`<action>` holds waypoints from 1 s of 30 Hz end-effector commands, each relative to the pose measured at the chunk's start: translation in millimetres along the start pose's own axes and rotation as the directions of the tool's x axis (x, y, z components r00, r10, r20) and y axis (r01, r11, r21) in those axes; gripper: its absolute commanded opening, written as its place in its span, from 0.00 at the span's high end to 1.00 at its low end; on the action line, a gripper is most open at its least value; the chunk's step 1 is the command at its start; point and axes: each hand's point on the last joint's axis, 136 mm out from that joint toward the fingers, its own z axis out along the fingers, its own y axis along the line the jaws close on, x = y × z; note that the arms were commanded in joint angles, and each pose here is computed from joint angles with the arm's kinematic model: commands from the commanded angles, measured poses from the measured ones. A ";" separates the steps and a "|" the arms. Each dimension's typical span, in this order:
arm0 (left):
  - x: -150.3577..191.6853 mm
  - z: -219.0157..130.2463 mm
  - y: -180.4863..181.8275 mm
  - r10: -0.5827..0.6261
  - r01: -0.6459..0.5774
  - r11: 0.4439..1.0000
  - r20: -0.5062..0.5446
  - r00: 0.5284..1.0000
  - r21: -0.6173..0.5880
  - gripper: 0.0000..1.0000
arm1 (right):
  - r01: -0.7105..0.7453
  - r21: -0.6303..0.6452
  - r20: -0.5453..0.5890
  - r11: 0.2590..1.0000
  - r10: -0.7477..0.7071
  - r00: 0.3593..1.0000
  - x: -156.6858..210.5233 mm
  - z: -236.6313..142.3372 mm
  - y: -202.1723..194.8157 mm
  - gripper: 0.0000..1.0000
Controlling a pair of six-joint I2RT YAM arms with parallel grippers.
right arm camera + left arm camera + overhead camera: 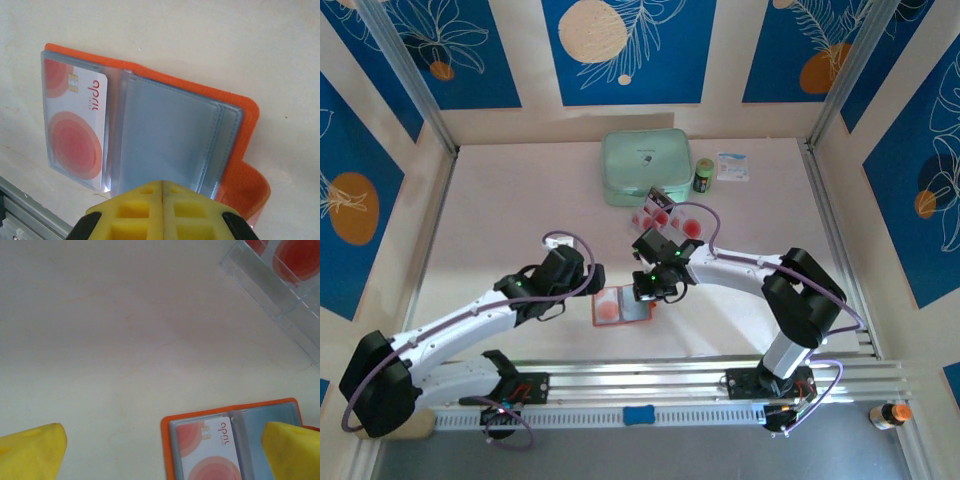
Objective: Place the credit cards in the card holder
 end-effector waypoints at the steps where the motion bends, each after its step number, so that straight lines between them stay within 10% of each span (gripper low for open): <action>1: 4.7 9.9 -7.2 -0.020 0.021 0.999 -0.019 1.000 0.046 0.00 | 0.015 -0.024 -0.005 1.000 -0.015 1.000 1.9 2.2 3.1 0.96; 30: 44.6 52.8 -35.0 -0.104 0.133 0.970 -0.146 0.984 0.203 0.00 | -0.021 0.101 -0.092 0.995 0.030 0.995 35.0 41.0 -44.4 1.00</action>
